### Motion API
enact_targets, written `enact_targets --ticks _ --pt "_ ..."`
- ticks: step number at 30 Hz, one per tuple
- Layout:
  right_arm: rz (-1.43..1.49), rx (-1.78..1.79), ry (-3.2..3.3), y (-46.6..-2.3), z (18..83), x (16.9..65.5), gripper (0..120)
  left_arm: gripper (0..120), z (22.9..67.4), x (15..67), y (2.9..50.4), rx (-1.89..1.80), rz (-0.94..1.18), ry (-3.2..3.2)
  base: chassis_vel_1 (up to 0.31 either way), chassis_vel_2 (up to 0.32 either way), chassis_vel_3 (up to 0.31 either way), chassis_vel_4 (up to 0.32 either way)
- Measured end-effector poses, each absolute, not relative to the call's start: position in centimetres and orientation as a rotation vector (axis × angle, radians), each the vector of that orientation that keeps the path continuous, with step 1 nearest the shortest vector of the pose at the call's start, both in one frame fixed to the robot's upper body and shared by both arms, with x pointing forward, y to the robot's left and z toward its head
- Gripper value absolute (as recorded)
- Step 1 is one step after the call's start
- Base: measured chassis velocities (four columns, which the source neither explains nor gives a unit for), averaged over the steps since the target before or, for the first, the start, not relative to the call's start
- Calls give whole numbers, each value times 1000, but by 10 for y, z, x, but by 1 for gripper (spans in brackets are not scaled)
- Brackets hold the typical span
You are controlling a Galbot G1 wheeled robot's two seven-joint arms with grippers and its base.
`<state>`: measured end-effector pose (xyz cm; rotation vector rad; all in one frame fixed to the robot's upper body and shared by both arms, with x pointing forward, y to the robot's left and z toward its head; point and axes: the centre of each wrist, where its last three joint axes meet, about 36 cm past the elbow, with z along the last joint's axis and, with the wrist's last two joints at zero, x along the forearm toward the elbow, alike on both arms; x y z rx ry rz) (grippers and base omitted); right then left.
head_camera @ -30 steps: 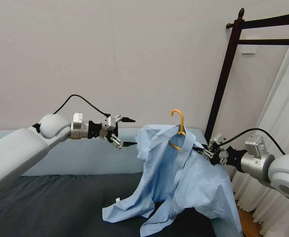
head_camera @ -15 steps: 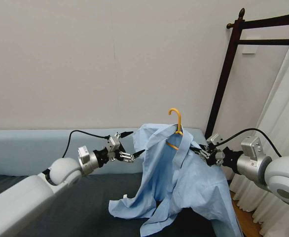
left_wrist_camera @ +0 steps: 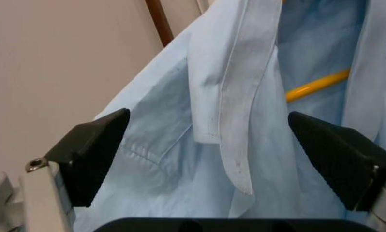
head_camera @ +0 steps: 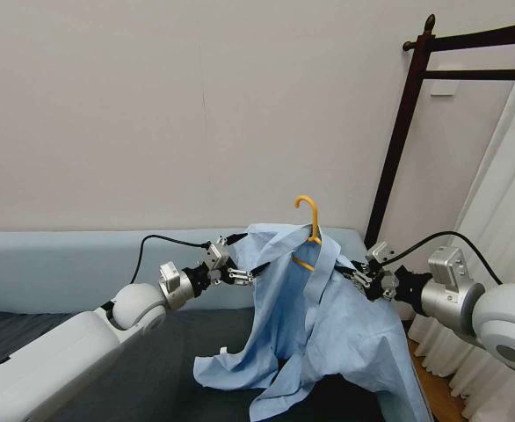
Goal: Pick up the clothes from the sofa and hang them on the clothes hanger.
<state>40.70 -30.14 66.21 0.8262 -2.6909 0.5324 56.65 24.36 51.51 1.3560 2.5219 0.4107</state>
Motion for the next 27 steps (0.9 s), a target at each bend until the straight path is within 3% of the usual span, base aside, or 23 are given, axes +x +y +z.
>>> enact_targets --ticks 6,14,27 --pt "534 827 -2685 -305 664 409 8 85 506 575 235 1366 403 2521 0 0 0 0" --pt "520 827 -2680 -306 661 413 8 51 502 578 234 1386 421 2494 0 0 0 0" --pt "502 820 -2675 -309 661 417 8 8 500 592 227 1400 489 2458 0 0 0 0"
